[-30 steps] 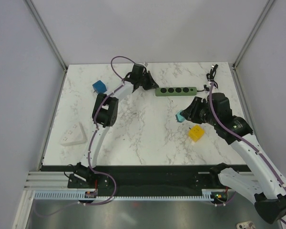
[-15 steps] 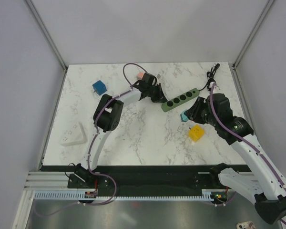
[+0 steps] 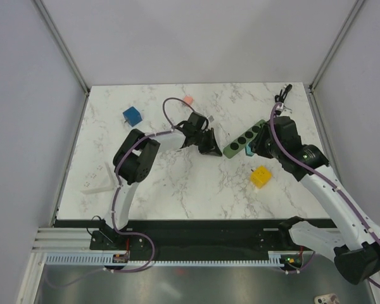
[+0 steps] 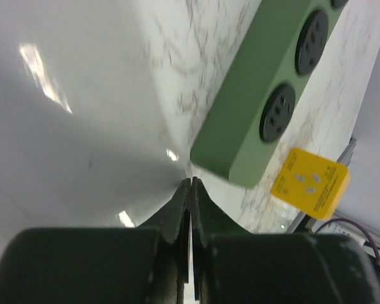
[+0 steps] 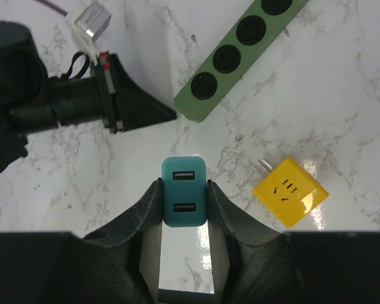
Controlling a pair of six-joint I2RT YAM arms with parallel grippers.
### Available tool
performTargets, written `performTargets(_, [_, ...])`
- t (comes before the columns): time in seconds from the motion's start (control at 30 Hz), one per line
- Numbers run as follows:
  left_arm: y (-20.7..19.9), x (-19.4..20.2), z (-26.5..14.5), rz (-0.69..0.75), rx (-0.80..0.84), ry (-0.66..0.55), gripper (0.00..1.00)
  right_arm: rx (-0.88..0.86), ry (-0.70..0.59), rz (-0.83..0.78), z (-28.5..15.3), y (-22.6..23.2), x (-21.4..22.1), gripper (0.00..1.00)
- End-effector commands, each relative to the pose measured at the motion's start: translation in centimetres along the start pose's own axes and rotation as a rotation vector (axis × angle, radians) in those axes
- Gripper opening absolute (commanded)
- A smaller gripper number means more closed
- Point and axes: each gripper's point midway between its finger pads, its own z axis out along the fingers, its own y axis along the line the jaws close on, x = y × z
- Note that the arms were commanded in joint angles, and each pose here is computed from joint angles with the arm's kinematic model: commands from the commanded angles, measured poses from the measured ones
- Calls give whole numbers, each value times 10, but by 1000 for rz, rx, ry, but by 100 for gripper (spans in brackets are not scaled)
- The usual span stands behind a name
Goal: Insert the plug
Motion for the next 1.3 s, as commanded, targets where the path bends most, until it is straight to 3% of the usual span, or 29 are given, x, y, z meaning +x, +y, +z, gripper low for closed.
performTargets(0.0, [-48, -4, -32, 18, 98, -71, 2, 101, -130, -7, 3, -6, -40, 0])
performTargets(0.13, [-56, -17, -75, 31, 34, -145, 10, 198, -196, -7, 21, -11, -63, 0])
performTargets(0.3, [-71, -13, -138, 58, 15, -217, 47, 340, -259, -20, 65, -25, -83, 0])
performTargets(0.37, [-71, -8, -154, 84, -3, -223, 54, 383, -292, 0, 77, -30, -95, 0])
performTargets(0.43, [-71, 0, -173, 138, -44, -217, 74, 422, -298, 17, 95, -33, -100, 0])
performTargets(0.47, [-70, 3, -179, 157, -55, -212, 99, 441, -319, 34, 100, -34, -105, 0])
performTargets(0.6, [-61, 20, -205, 242, -129, -177, 100, 513, -331, 91, 135, -41, -104, 0])
performTargets(0.87, [-59, 42, -255, 387, -179, -223, 100, 595, -368, 179, 172, -49, -106, 0])
performTargets(1.03, [-27, 50, -253, 413, -278, -221, 100, 635, -350, 178, 186, -58, -109, 0])
performTargets(1.27, [-31, 52, -256, 430, -261, -221, 100, 690, -355, 212, 195, -77, -108, 0])
